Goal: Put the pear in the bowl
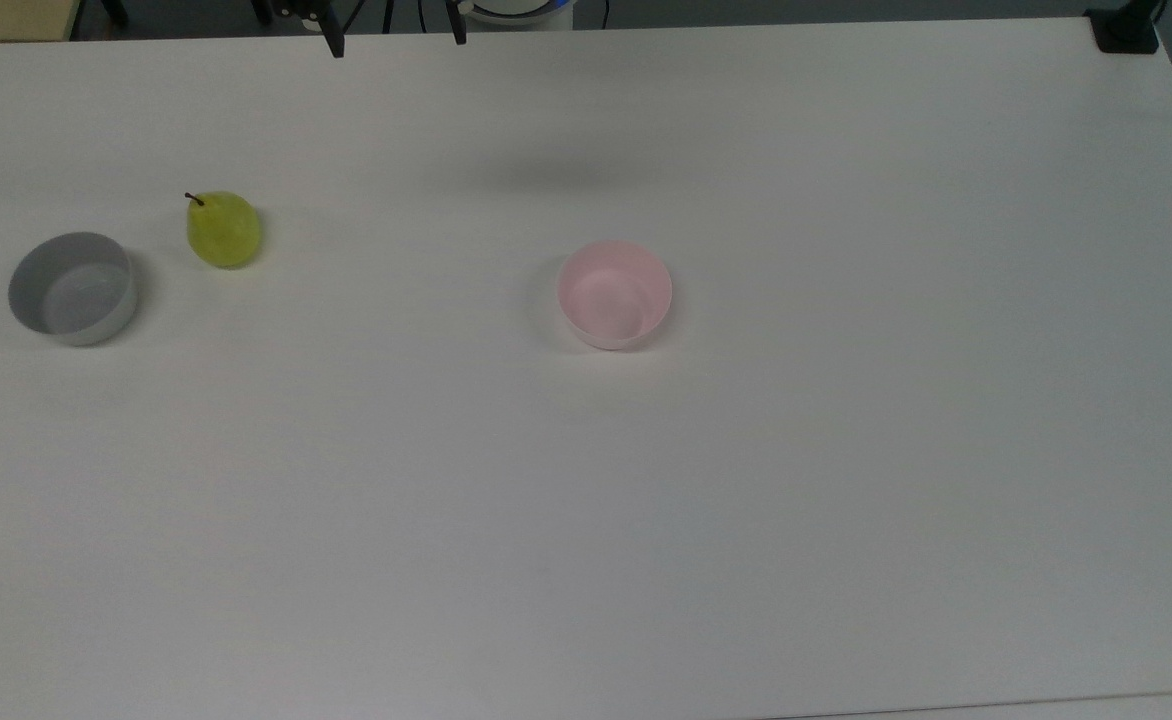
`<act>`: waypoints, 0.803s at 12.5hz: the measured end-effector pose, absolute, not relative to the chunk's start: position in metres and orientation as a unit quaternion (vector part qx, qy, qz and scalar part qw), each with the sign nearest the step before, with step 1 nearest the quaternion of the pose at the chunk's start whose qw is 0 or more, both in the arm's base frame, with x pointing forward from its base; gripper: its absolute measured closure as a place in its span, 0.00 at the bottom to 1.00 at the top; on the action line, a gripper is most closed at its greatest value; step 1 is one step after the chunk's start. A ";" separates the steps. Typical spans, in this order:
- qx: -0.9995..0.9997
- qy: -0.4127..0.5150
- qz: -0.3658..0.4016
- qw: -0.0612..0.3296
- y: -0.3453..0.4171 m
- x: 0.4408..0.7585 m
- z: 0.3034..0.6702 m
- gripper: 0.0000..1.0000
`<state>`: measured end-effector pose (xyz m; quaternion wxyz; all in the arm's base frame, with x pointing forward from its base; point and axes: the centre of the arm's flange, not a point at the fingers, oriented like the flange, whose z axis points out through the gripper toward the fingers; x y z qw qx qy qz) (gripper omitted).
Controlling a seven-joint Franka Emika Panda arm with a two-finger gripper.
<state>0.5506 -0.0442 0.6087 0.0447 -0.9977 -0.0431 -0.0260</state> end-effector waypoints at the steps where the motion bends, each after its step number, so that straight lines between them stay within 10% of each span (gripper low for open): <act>1: -0.997 -0.053 -0.026 0.042 -0.047 0.550 0.609 0.00; 10: -0.981 -0.189 0.022 -0.025 -0.147 0.527 0.601 0.00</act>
